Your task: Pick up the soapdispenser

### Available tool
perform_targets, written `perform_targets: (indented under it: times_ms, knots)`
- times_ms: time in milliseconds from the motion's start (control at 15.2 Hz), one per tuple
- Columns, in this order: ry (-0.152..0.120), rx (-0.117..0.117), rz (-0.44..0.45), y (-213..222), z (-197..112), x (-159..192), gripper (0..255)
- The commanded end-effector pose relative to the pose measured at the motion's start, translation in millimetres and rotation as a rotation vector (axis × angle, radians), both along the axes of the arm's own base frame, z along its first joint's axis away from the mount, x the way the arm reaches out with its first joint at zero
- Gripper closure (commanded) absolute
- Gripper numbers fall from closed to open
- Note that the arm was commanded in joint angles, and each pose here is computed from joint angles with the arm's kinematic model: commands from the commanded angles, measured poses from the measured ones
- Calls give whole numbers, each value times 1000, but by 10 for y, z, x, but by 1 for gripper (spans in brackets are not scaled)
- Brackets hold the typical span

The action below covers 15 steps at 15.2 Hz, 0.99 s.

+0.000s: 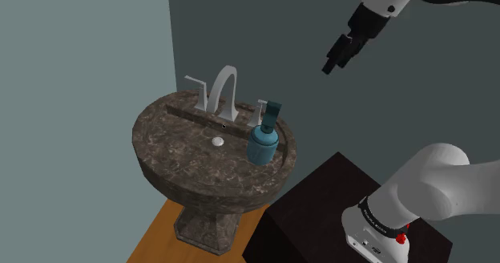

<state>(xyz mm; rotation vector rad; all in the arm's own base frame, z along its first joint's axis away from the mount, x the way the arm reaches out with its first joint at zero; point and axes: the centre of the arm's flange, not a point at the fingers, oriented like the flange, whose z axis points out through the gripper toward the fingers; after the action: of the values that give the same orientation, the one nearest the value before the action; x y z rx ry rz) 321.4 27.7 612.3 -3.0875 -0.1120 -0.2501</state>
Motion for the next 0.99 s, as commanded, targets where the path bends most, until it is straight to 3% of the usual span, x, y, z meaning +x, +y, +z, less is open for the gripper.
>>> perform_targets:
  times_ms: [0, 462, 924]
  knots:
    - [0, 0, 0, 0, 0, 0, 0]
    - [-37, -41, -364, 625, -789, 124, 0]
    - [-74, -82, -727, 1128, -1591, 485, 0]
